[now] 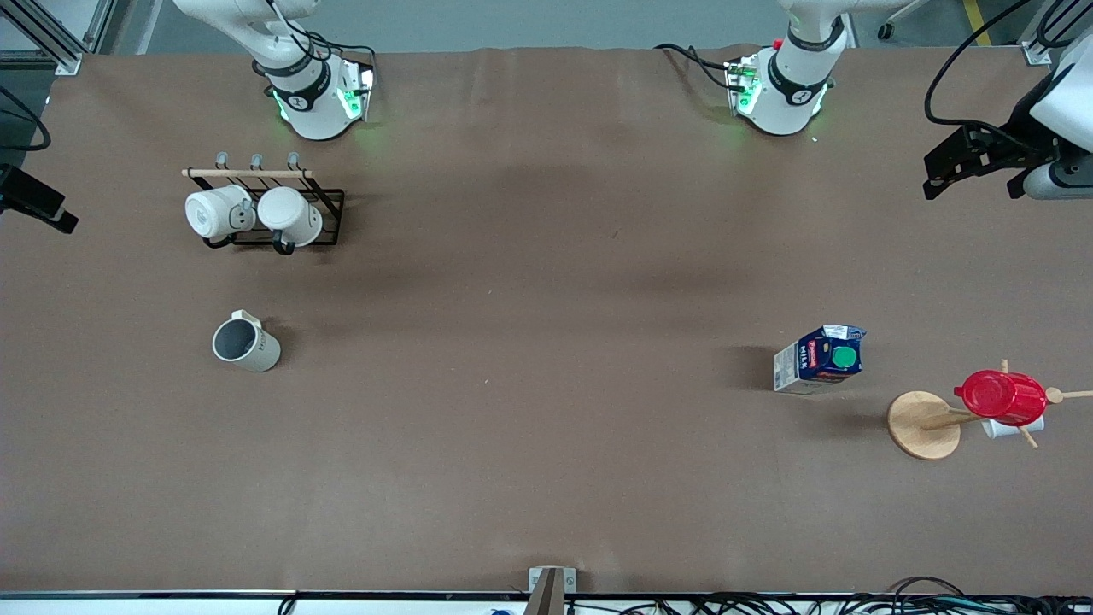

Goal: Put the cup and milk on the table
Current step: 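Reach the right gripper to the grey mug while the left gripper reaches the milk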

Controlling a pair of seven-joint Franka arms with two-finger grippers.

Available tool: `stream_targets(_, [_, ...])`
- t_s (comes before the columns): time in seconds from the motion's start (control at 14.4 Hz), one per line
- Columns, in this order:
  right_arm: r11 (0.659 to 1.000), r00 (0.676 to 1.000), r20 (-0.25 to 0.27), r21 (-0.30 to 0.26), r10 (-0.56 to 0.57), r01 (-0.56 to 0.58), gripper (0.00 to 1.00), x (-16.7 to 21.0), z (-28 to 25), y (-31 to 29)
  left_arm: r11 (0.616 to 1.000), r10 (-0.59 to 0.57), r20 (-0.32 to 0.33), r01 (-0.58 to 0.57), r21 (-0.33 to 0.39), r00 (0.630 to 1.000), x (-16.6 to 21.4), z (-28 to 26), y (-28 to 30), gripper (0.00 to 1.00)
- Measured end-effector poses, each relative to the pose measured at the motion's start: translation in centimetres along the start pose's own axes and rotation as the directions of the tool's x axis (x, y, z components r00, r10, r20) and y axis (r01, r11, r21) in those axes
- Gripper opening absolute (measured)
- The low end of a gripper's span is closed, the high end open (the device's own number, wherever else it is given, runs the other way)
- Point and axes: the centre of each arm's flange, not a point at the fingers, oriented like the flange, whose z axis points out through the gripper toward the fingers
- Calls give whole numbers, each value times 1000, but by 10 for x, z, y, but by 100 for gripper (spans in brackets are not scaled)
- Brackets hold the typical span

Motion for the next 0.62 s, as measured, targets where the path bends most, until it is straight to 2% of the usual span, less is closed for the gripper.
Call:
stream_targets(0.42, [1000,1000,-5,1,6,-6,100,0,-1,3,1000,-2,3,2,-2,1000,6,4,-1,100])
stream_targets(0.62, [1000,1000,3,0,6,-6,100,-1,0,3,1000,-1,-2,1,-16,1000,42,45,-2,100])
